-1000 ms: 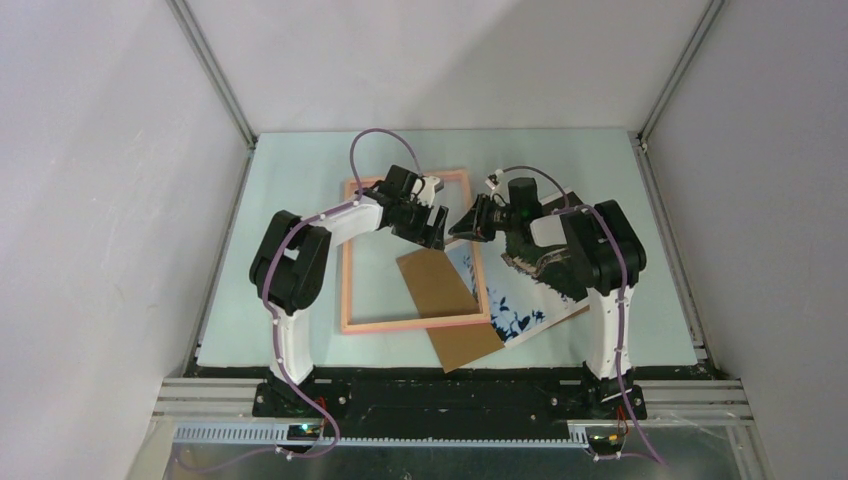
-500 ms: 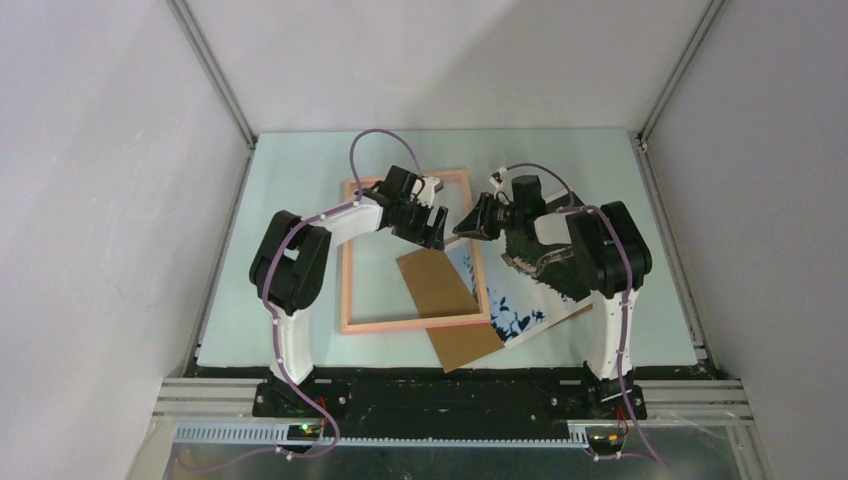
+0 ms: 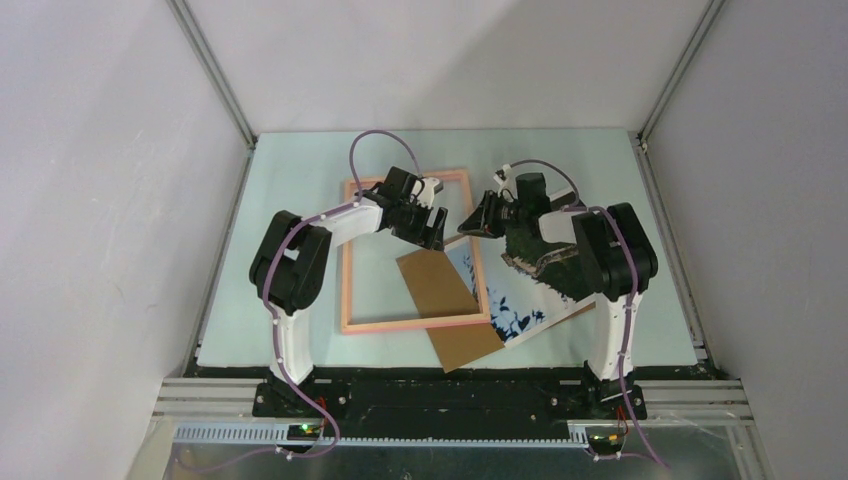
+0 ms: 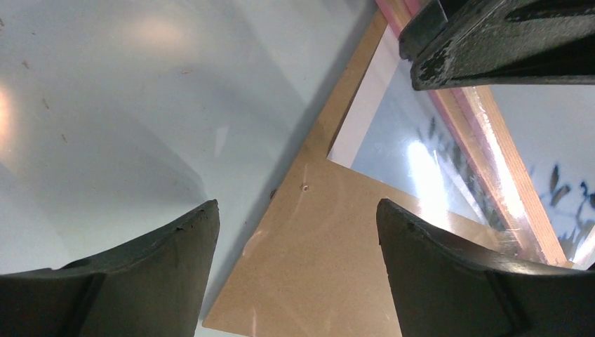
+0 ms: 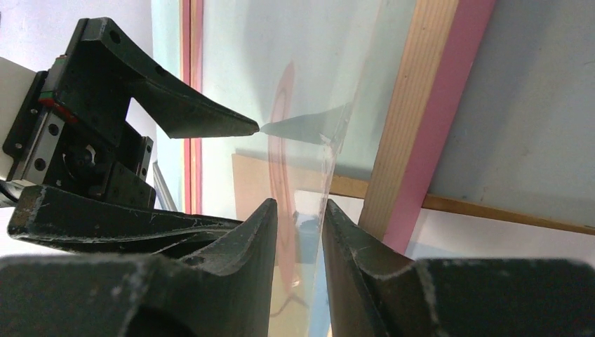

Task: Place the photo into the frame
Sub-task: Place the photo frame item in the photo frame.

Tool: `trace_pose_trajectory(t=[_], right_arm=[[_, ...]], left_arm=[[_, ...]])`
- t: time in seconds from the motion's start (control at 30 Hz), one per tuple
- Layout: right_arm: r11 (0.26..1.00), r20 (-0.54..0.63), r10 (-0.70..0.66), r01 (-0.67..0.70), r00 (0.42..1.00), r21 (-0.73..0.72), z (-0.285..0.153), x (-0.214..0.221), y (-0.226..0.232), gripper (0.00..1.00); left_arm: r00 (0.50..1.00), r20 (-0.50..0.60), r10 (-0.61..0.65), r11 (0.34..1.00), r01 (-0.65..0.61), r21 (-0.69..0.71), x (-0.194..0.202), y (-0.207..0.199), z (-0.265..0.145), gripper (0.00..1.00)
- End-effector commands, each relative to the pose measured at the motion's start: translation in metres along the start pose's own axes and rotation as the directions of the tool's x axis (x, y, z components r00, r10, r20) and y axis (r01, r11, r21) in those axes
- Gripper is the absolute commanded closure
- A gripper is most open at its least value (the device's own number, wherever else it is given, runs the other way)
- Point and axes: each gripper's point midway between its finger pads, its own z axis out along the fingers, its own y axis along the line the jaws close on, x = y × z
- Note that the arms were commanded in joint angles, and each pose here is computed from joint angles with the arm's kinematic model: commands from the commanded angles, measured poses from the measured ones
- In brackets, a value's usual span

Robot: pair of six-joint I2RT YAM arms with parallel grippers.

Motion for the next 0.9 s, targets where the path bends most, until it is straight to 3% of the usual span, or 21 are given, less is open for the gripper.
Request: trace_pose_trajectory(t=[0.0, 0.87], right_arm=[[0.994, 0.079, -0.107, 0.109, 0.991, -0.021, -0.016, -0.03, 0.026, 0.66], [0.981, 0.114, -0.192, 0.188, 0.975, 0.051, -0.035, -0.044, 0.025, 0.66]], left_arm=[[1.0, -0.024, -0.01, 1.0, 0.011, 0.004, 0.01, -0.001, 0.001, 0.13], [1.0, -0.023, -0.011, 1.0, 0.011, 0.001, 0.011, -0.001, 0.0, 0.13]])
